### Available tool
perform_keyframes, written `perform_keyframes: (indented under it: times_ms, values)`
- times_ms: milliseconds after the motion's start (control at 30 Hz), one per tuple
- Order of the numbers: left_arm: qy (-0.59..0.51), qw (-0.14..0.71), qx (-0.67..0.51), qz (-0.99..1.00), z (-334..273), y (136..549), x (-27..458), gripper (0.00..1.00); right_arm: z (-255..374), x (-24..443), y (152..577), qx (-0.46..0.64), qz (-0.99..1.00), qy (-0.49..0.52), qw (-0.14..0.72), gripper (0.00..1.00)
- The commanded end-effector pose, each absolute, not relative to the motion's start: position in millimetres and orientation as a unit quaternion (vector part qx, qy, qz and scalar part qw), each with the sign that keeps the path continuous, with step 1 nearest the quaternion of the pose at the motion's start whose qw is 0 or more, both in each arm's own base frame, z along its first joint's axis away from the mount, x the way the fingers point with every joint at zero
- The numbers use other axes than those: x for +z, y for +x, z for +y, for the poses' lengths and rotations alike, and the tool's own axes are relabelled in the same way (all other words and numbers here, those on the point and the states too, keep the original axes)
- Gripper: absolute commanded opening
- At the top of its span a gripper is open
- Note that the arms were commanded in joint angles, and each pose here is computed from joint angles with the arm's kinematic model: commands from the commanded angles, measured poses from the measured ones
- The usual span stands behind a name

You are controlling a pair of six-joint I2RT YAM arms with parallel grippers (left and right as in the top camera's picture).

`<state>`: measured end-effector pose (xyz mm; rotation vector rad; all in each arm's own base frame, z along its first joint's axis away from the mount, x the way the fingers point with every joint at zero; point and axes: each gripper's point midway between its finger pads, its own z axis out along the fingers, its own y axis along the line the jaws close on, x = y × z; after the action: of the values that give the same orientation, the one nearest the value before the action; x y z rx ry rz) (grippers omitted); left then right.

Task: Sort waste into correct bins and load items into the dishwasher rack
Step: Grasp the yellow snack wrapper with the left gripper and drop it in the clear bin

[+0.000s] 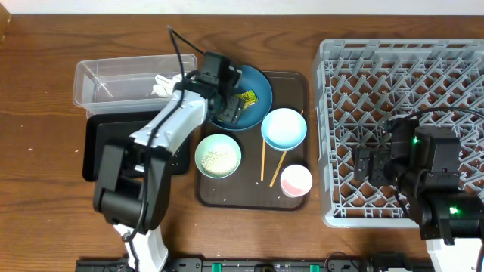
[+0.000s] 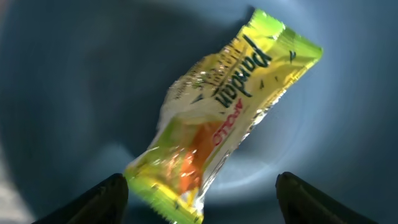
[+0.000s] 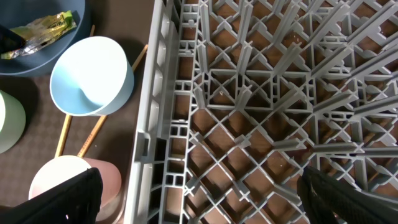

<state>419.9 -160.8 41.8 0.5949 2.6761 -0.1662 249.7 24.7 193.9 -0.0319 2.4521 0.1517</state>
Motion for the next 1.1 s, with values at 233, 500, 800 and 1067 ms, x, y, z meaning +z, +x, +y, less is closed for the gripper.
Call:
perform_keyframes:
  times_ms: [233, 500, 800, 1067]
  values:
    - [0.245, 0.169, -0.051, 0.953, -166.1, 415.7, 5.5, 0.81, 28.2, 202.2, 251.5, 0.062, 0.936, -0.023, 0.345, 0.99]
    - [0.244, 0.176, -0.051, 0.952, -167.6, 420.6, 3.9, 0.48, 28.2, 202.2, 251.5, 0.062, 0.936, -0.023, 0.345, 0.99]
    - [0.242, 0.237, -0.057, 0.939, -174.6, 441.0, 54.5, 0.19, 28.2, 202.1, 251.4, 0.062, 0.936, -0.023, 0.345, 0.99]
    - [0.196, 0.309, -0.063, 0.929, -148.1, 437.2, 145.7, 0.12, 28.1, 202.1, 251.3, 0.061, 0.936, -0.023, 0.345, 0.99]
